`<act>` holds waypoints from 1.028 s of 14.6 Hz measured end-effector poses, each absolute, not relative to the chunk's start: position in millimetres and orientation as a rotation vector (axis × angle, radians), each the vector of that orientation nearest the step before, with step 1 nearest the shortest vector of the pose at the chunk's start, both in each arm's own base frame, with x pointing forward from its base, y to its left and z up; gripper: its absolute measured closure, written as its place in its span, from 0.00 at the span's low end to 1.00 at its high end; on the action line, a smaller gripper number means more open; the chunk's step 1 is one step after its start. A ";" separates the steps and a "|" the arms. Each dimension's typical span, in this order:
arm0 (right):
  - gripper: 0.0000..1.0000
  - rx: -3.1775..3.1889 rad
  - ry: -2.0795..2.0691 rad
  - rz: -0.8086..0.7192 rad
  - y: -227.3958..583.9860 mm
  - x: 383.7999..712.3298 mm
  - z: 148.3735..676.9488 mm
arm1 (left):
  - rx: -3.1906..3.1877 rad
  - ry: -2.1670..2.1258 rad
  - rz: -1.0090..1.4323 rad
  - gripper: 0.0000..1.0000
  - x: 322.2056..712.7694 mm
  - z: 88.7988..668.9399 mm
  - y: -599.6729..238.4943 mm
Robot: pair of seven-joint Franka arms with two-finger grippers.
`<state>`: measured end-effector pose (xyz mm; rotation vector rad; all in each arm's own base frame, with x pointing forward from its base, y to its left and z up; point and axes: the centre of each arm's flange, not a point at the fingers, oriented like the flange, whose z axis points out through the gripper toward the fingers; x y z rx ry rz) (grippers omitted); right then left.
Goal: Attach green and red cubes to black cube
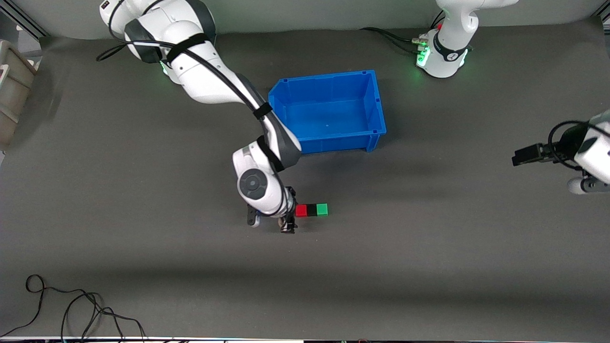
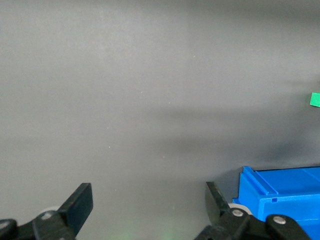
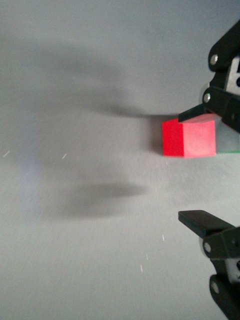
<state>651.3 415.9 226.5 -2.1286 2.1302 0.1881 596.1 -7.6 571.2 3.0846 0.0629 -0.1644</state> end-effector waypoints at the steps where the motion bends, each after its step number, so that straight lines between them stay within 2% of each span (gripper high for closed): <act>1: 0.22 -2.158 2.103 0.203 405.5 659.2 245.0 | 3.087 0.047 -0.143 0.00 593.0 578.7 -9.1; 4: 0.25 -2.275 1.977 0.289 359.9 676.8 322.4 | 3.090 -0.003 -0.080 0.00 586.3 595.2 -21.4; 7: 0.26 -2.375 1.826 0.348 303.7 680.2 409.7 | 3.092 -0.030 0.019 0.00 576.5 602.2 -31.9; 11: 0.27 -2.563 1.510 0.395 239.0 655.7 515.0 | 3.093 -0.037 0.043 0.00 564.3 605.5 -32.0; 14: 0.26 -2.675 1.275 0.405 178.0 636.7 570.8 | 3.093 -0.064 0.034 0.00 562.9 608.4 -31.0; 15: 0.21 -2.709 1.201 0.404 155.2 630.6 585.4 | 3.094 -0.075 0.018 0.00 561.6 610.7 -30.6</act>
